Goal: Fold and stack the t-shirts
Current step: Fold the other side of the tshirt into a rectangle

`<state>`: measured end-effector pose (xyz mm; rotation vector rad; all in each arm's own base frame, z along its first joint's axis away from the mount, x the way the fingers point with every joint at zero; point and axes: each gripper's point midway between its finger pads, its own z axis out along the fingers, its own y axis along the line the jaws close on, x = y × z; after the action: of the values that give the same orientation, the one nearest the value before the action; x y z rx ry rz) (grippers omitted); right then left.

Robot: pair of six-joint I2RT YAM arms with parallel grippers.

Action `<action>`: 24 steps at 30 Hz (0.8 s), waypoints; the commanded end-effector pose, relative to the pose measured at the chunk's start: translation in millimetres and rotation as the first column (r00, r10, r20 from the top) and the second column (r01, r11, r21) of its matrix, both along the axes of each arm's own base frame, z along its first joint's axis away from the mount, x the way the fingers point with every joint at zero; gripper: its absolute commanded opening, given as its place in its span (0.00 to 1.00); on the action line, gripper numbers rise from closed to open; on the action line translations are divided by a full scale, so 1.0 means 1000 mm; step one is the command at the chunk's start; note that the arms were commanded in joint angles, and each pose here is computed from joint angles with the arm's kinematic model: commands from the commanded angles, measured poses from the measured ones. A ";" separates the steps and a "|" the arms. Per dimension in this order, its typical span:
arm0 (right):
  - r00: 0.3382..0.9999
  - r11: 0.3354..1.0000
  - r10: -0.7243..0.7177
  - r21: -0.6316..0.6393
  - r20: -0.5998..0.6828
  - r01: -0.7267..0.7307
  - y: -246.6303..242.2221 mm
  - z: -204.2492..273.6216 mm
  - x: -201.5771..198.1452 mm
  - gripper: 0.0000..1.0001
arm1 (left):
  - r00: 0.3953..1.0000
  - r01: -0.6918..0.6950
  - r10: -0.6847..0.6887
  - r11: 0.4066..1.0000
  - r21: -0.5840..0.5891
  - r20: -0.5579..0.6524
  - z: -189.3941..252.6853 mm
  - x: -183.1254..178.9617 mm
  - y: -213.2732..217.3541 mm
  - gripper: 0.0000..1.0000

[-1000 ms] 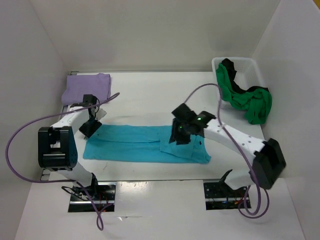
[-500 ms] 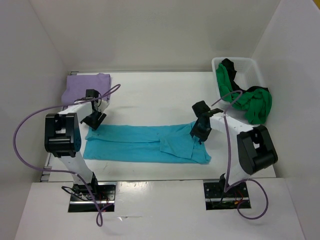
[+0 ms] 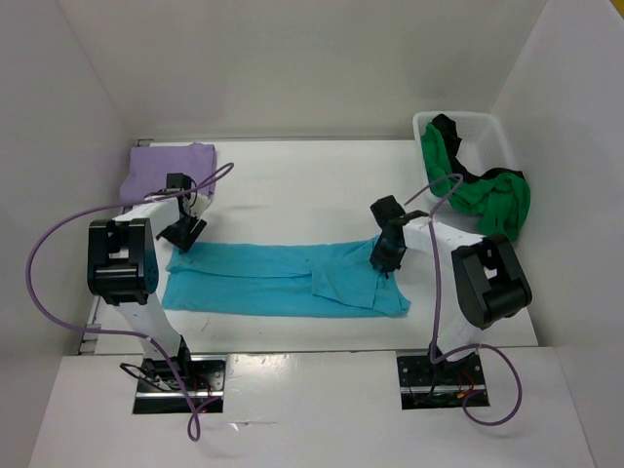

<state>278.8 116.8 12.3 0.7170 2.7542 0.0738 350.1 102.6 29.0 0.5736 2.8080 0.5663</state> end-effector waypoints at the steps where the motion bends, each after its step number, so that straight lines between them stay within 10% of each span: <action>1: 0.998 0.999 0.025 -0.041 0.055 -0.023 -0.003 0.003 0.021 0.33 | 1.000 -0.030 0.030 0.999 -0.030 0.008 -0.010 0.003 -0.001 0.77; 24: 0.969 0.977 0.165 -0.166 0.182 -0.135 -0.001 0.030 0.071 0.43 | 0.999 -0.039 0.039 0.999 -0.005 -0.003 -0.009 0.000 0.003 0.77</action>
<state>329.2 105.5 34.3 0.5047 2.6405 -0.0705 349.8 103.7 29.4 0.5715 2.8092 0.5763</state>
